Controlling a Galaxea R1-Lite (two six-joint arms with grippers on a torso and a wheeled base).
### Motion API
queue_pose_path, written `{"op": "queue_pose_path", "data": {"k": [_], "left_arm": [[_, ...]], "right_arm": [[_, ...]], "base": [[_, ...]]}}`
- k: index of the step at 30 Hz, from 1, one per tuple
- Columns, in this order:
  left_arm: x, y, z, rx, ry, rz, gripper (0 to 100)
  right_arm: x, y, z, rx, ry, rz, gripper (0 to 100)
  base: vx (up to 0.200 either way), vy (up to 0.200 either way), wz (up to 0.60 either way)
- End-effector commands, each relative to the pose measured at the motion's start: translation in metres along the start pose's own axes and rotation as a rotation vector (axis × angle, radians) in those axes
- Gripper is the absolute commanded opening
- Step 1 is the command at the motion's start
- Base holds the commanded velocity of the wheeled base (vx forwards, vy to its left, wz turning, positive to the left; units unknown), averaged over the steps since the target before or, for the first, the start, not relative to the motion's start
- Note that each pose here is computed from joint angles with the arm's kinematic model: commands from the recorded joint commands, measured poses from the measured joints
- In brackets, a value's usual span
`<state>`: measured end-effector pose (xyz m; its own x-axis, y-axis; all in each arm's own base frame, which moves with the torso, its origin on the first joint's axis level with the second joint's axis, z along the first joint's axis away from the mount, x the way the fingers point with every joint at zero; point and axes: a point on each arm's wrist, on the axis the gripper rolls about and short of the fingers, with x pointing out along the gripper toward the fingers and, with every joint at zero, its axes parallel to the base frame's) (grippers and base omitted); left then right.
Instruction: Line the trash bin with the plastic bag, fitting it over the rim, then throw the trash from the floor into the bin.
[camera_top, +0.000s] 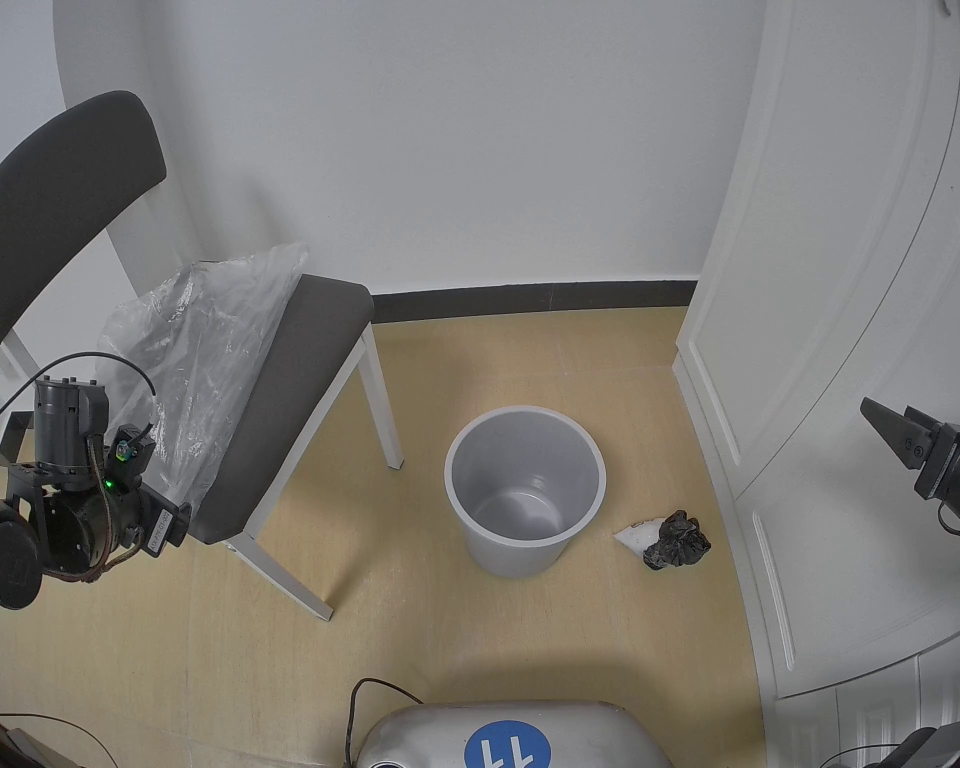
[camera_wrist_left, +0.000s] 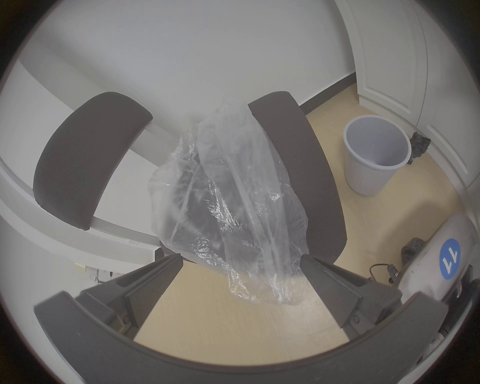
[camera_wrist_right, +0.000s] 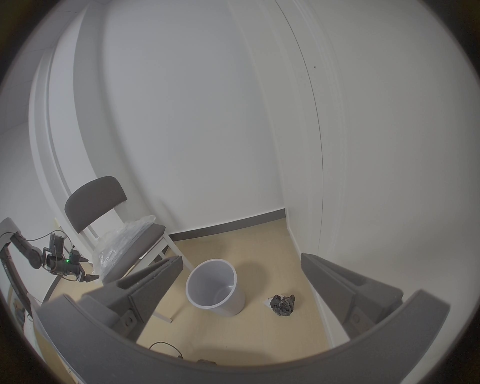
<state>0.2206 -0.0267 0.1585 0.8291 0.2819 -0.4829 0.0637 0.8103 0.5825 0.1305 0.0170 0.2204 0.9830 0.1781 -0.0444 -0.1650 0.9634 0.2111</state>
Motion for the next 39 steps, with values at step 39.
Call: {"op": "queue_pose_path", "data": {"k": [39], "left_arm": [[0.034,-0.007,0.01,0.05,0.096,0.19,100]], "right_arm": [[0.002,0.0,0.0,0.003,0.002,0.003,100]], "base": [[0.0,0.0,0.0]]}}
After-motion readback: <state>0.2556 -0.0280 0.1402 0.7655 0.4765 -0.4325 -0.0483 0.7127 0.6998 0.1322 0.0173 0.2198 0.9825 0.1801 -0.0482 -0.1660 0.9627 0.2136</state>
